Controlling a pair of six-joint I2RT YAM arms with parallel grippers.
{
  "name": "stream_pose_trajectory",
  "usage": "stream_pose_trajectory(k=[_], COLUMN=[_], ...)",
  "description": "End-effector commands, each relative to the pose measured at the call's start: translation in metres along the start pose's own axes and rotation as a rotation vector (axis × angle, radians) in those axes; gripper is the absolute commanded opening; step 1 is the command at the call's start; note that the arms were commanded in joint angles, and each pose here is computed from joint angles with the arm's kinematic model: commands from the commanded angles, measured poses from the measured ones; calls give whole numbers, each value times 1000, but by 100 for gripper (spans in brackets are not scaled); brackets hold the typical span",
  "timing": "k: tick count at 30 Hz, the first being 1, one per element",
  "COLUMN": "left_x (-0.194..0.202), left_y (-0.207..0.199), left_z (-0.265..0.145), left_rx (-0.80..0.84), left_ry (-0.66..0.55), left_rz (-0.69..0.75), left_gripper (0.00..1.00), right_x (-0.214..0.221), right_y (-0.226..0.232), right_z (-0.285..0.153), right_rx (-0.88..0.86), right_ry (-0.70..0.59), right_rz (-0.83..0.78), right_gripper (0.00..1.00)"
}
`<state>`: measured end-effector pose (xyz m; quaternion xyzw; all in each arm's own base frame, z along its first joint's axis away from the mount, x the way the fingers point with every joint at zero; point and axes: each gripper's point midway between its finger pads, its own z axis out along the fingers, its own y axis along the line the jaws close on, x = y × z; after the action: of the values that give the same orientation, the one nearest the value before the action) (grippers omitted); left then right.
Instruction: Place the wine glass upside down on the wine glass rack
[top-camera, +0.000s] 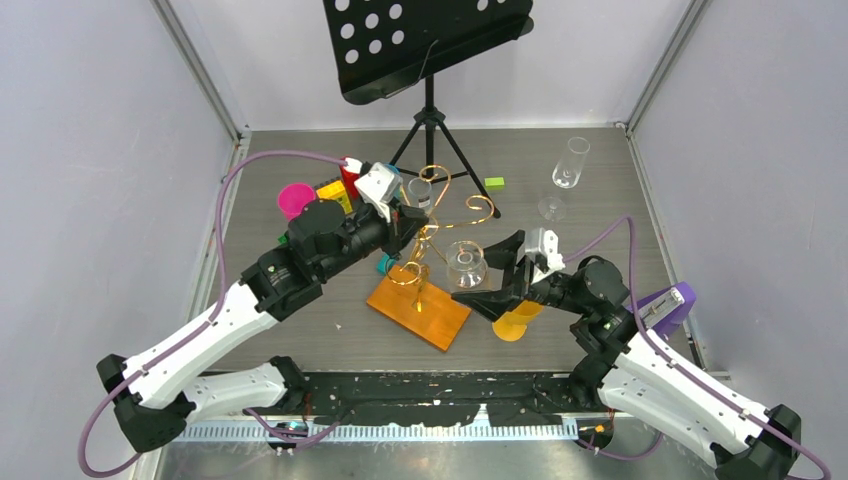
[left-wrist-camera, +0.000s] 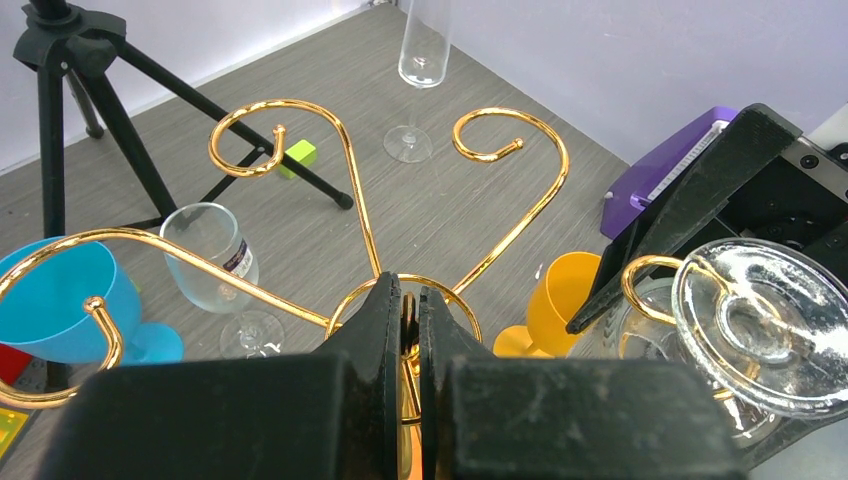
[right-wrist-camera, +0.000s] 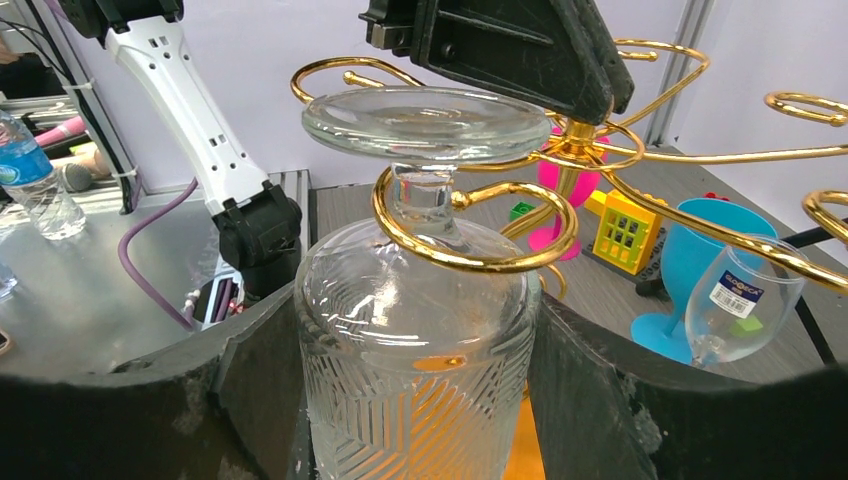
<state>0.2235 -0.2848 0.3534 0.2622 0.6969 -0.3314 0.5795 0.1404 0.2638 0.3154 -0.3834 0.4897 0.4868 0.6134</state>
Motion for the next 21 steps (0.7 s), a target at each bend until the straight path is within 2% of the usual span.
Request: stream_pose_trajectory(k=[1, 7, 11, 16, 21], left_x=[5, 7, 7, 6, 7], left_y=[2, 1, 1, 0, 0], left_z=[-3, -4, -5, -7, -8], left_rx=[-2, 2, 6, 8, 8], left_ry=[7, 1, -3, -5, -5], left_rz=[2, -4, -5, -13, -21], left_gripper=[0, 0, 0, 0, 0], right_x=[-30, -26, -13, 7, 17], right_y=[-8, -20, -34, -29, -19], right_z=[-2, -5, -7, -2, -1], right_rx=[60, 134, 210, 145, 78], right_ry=[-102, -92, -25, 93, 136], right_rz=[-73, -58, -36, -43, -33], right_gripper=[5, 5, 5, 7, 17])
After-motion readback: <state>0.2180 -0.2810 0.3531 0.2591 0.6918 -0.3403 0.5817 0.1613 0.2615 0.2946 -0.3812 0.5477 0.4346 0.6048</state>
